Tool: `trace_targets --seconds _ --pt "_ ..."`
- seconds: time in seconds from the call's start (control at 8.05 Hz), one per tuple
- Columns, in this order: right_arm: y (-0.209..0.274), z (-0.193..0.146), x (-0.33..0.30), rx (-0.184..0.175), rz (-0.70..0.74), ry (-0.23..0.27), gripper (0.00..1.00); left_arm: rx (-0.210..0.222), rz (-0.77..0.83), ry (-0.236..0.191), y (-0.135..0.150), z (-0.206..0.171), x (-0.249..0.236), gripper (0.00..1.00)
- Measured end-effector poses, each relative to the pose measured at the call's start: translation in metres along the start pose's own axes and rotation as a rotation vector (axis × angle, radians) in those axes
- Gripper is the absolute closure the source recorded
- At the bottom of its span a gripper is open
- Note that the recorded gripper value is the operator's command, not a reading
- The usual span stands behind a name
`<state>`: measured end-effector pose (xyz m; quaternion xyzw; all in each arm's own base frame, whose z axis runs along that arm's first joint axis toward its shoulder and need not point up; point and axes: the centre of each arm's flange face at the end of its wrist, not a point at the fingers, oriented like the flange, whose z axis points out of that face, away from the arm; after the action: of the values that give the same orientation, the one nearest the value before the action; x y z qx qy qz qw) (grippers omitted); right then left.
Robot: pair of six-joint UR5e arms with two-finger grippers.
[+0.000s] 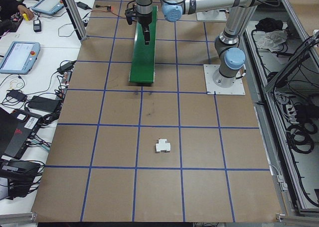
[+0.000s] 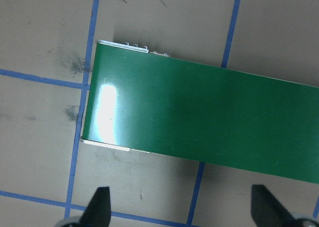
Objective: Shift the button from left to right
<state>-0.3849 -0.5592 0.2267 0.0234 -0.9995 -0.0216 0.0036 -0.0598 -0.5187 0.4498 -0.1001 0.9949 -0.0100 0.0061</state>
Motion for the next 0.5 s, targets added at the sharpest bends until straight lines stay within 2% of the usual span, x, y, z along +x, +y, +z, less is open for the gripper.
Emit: trace_targets --seconds 0.12,0.37,0.5 --pt "0.0 0.001 -0.002 0.007 -0.005 -0.008 0.0 0.0 0.0 0.0 0.0 0.0 0.0 0.0" --pt "0.001 -0.004 -0.003 0.021 -0.01 -0.007 0.0 0.0 0.0 0.0 0.0 0.0 0.0 0.0" --pt "0.002 -0.019 -0.005 0.035 -0.011 0.007 0.0 0.0 0.0 0.0 0.0 0.0 0.0 0.0"
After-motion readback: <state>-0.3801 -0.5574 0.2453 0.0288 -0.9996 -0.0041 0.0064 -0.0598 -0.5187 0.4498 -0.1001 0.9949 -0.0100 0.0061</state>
